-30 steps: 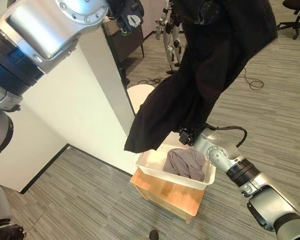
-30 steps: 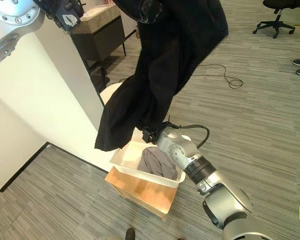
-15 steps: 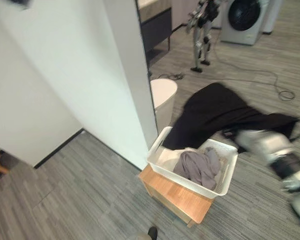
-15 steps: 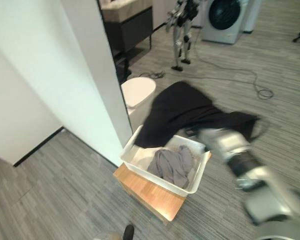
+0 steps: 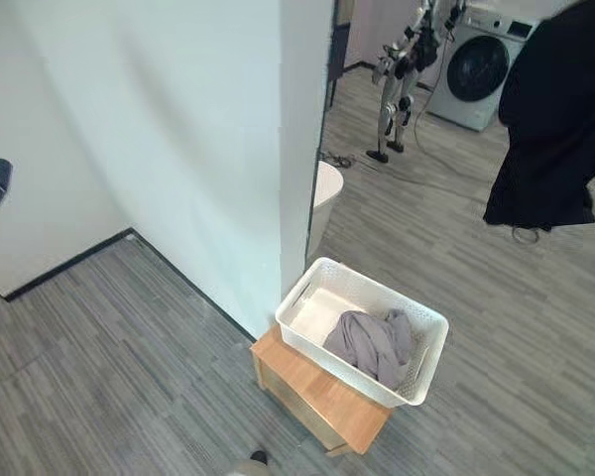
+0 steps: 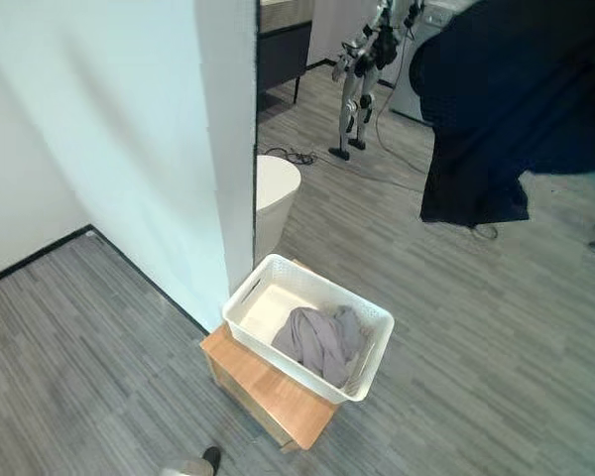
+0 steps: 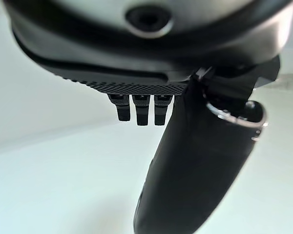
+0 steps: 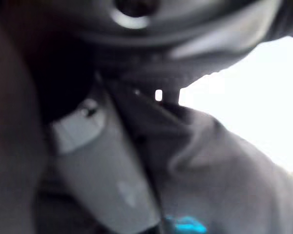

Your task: Pick up bed clothes into laundry basket.

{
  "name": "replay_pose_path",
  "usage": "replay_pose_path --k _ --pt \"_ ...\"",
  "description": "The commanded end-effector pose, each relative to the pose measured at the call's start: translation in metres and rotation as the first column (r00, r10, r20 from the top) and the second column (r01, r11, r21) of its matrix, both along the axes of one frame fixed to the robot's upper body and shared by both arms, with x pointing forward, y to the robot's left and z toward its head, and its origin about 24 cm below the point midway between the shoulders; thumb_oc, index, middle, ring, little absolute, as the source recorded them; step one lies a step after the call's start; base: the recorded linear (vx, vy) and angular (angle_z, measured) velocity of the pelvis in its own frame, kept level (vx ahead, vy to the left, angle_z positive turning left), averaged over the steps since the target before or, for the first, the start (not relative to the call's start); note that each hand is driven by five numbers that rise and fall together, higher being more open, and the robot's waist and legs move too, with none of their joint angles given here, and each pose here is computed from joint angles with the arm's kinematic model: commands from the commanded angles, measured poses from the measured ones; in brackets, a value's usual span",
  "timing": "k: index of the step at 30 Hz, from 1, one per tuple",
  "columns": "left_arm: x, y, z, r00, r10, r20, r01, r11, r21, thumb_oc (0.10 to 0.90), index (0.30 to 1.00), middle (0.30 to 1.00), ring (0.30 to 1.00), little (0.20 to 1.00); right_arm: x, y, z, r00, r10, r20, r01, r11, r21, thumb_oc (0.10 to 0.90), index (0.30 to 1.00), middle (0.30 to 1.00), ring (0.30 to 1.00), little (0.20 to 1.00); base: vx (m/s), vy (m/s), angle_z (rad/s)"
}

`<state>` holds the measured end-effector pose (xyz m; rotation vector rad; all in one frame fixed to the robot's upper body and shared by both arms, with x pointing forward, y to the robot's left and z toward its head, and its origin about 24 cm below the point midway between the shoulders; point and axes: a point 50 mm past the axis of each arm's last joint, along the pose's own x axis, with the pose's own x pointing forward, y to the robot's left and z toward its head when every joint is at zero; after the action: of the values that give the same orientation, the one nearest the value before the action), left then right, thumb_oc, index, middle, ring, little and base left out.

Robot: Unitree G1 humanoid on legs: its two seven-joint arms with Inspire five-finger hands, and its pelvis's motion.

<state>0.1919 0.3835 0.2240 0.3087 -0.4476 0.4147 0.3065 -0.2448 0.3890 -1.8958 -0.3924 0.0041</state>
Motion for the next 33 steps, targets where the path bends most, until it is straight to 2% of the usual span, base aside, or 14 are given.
replay_pose_path --k 1,4,5,9,13,17,20,23,25,27,28,33 --pt "-0.009 -0.003 0.019 0.99 -0.006 0.143 -0.001 0.999 0.048 0.8 0.9 0.9 0.9 0.9 -0.005 0.026 0.01 0.997 0.014 0.072 0.011 0.943 -0.333 0.4 0.3 0.3 0.3 0.3 -0.02 -0.02 0.03" --pt "-0.011 -0.002 0.015 0.992 -0.002 0.127 -0.003 0.999 0.041 0.8 0.9 0.9 0.9 0.9 -0.005 0.025 0.007 0.998 0.001 0.057 0.02 0.934 -0.358 0.4 0.3 0.3 0.3 0.3 -0.02 -0.005 -0.01" --pt "-0.015 0.0 0.006 0.996 0.006 0.086 -0.01 0.999 0.037 0.8 0.9 0.9 0.9 0.9 -0.003 0.024 -0.004 0.999 -0.026 0.027 0.035 0.899 -0.437 0.4 0.3 0.3 0.3 0.3 -0.03 -0.007 -0.06" --pt "-0.022 -0.002 -0.007 0.999 -0.002 0.037 0.002 1.0 0.016 0.8 0.9 0.9 0.9 0.9 -0.001 0.025 -0.017 0.998 -0.052 -0.018 0.035 0.855 -0.517 0.4 0.3 0.3 0.3 0.3 -0.02 0.003 -0.08" --pt "-0.018 -0.016 -0.018 0.998 -0.069 -0.016 0.069 0.998 0.013 0.8 0.9 0.9 0.9 0.9 0.002 0.025 -0.025 0.996 -0.059 -0.072 0.015 0.868 -0.497 0.4 0.3 0.3 0.3 0.3 -0.01 0.009 -0.1" --pt "-0.016 -0.025 -0.013 0.993 -0.114 -0.023 0.115 0.992 0.055 0.8 0.9 0.9 0.9 0.9 0.001 0.04 -0.033 0.985 -0.019 -0.173 -0.065 0.882 -0.467 0.4 0.3 0.3 0.3 0.3 -0.02 -0.001 0.03" --pt "-0.018 -0.026 -0.011 0.992 -0.125 -0.021 0.126 0.99 0.062 0.8 0.9 0.9 0.9 0.9 0.001 0.04 -0.033 0.982 -0.016 -0.186 -0.07 0.89 -0.45 0.4 0.3 0.3 0.3 0.3 -0.01 0.007 -0.05" --pt "-0.019 -0.028 -0.016 0.99 -0.14 -0.009 0.14 0.99 0.024 0.8 0.9 0.9 0.9 0.9 0.001 0.038 -0.028 0.982 0.006 -0.19 -0.077 0.926 -0.369 0.4 0.3 0.3 0.3 0.3 -0.01 0.011 -0.16" --pt "-0.015 -0.039 -0.04 0.985 -0.174 0.015 0.175 0.98 -0.1 0.8 0.9 0.9 0.9 0.9 0.005 0.033 -0.019 0.98 0.063 -0.19 -0.092 0.985 -0.148 0.4 0.3 0.3 0.3 0.3 0.0 0.006 -0.26" --pt "-0.015 -0.039 -0.04 0.985 -0.174 0.015 0.175 0.98 -0.099 0.8 0.9 0.9 0.9 0.9 0.005 0.033 -0.019 0.98 0.064 -0.19 -0.092 0.985 -0.147 0.4 0.3 0.3 0.3 0.3 0.0 -0.001 -0.18" --pt "-0.01 -0.047 -0.05 0.978 -0.205 0.028 0.207 0.965 -0.16 0.8 0.9 0.9 0.9 0.9 0.009 0.035 -0.021 0.973 0.097 -0.21 -0.113 0.991 -0.065 0.4 0.3 0.3 0.3 0.3 0.0 -0.003 -0.13" --pt "-0.007 -0.054 -0.054 0.971 -0.238 0.026 0.239 0.954 -0.181 0.8 0.9 0.9 0.9 0.9 0.018 0.027 -0.039 0.962 0.094 -0.257 -0.092 0.996 0.017 0.4 0.3 0.3 0.3 0.3 0.0 -0.001 -0.02"
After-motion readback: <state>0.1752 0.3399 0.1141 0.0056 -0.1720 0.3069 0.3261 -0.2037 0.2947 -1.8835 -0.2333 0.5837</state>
